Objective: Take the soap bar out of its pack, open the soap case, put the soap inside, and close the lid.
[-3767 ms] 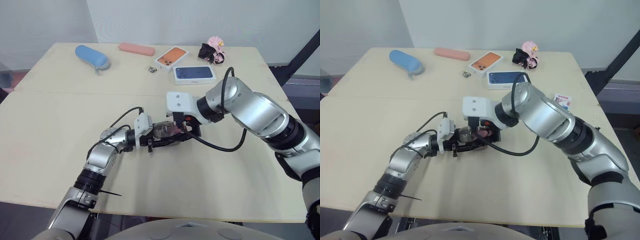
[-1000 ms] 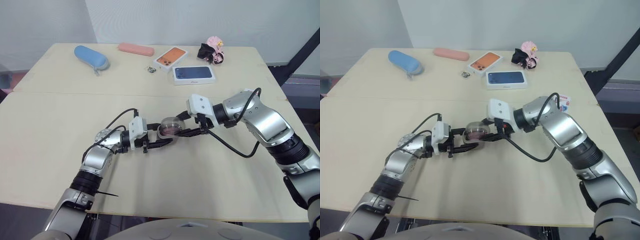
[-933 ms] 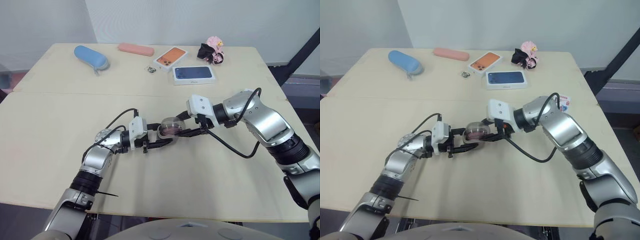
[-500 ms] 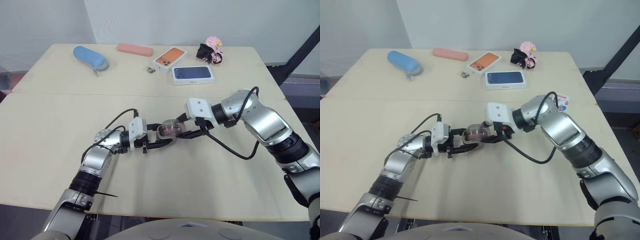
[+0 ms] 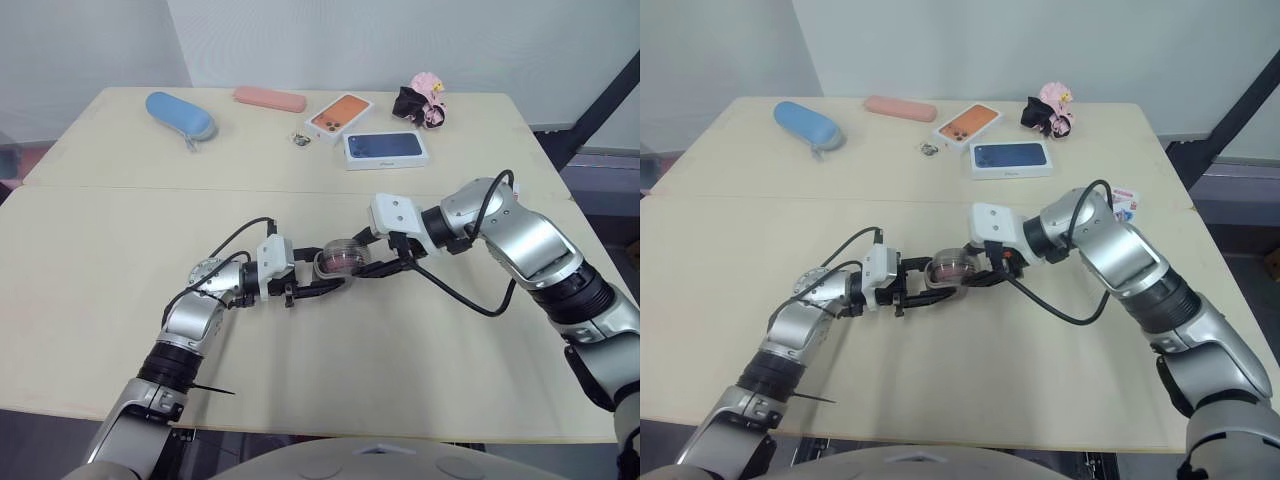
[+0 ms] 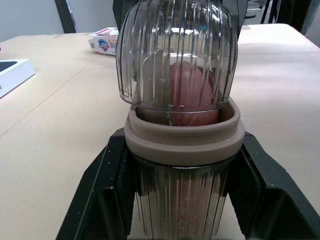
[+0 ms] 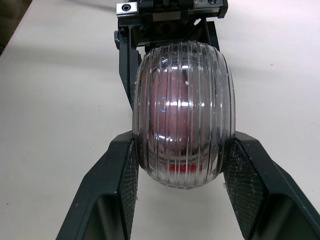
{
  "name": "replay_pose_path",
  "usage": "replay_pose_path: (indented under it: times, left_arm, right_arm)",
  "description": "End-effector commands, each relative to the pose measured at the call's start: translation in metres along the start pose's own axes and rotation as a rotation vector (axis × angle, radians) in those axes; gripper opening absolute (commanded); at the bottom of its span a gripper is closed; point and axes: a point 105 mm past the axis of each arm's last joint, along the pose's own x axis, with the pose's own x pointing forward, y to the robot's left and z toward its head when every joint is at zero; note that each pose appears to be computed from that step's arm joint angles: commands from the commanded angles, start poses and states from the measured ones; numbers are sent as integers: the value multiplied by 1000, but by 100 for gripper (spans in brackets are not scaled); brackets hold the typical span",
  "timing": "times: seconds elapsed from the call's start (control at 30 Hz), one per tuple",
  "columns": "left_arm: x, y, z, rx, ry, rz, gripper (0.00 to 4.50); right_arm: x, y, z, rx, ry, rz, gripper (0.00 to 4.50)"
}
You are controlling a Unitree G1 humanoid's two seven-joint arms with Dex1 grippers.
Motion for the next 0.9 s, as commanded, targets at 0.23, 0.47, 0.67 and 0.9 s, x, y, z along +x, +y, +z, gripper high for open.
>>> replay_pose_path:
  times: [0.23,0.47,0.67,0.9]
  left_arm:
    - [-6,3,4,6,-4,31,193]
    - [-7,4,3,6,-1,36,193]
    - [-10,4,3,-8,-31,58,193]
    - [-15,0,-3,19,-41,72,193]
  right_arm:
    - [7,7,-2,-51,20,62,197]
    - [12,6,7,-81,-7,64,197]
    - [7,4,20,-86,-28,62,197]
    - [4,4,22,-84,-3,77,197]
